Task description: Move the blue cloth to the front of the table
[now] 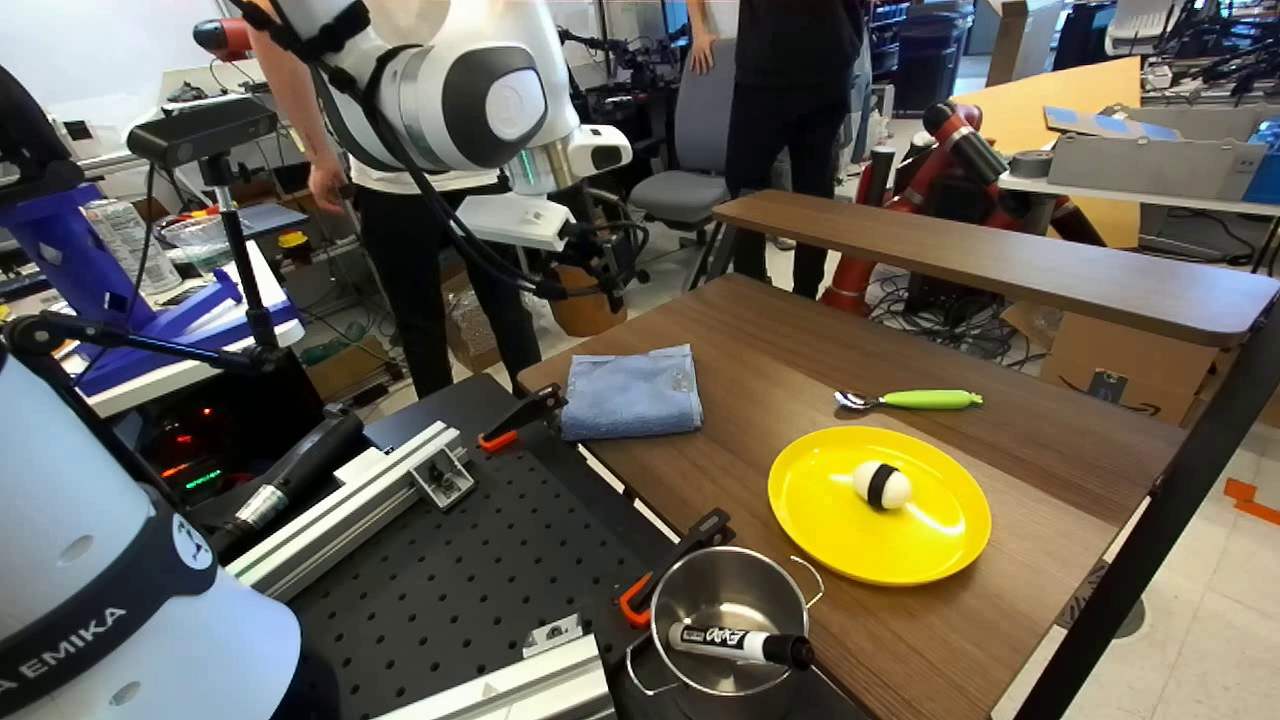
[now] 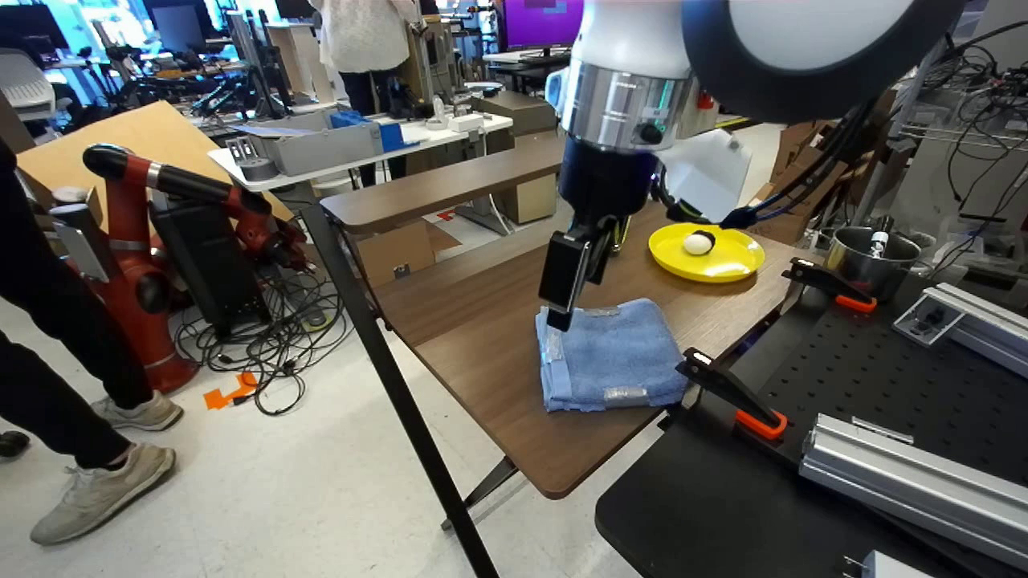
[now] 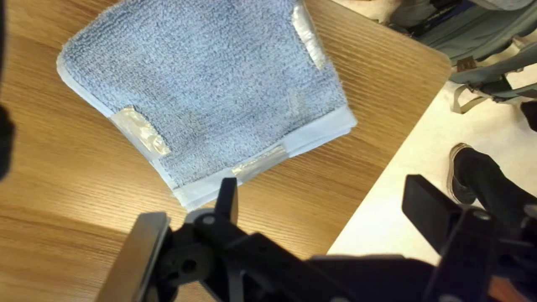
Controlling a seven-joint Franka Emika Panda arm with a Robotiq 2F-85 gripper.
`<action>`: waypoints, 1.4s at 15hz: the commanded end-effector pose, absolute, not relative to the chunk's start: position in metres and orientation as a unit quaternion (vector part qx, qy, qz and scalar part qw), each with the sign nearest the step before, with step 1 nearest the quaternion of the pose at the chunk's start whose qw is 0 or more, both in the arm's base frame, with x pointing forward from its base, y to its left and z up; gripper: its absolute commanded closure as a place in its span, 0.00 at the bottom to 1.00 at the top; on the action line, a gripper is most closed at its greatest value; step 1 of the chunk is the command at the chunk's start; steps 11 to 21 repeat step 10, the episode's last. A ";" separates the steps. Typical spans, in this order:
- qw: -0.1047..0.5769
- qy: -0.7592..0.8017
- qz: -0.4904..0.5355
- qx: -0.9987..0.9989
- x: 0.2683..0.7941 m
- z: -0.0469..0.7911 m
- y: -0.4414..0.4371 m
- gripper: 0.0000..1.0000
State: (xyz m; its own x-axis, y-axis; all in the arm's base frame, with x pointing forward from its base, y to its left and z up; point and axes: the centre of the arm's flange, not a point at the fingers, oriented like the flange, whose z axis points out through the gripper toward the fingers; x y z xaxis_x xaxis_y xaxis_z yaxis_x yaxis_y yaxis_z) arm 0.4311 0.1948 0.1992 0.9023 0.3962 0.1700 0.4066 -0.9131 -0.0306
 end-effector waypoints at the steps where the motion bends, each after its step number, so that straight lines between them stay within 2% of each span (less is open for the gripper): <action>1: 0.034 -0.206 -0.081 -0.974 0.426 0.204 0.196 0.00; 21: 0.033 -0.205 -0.080 -0.975 0.419 0.209 0.195 0.00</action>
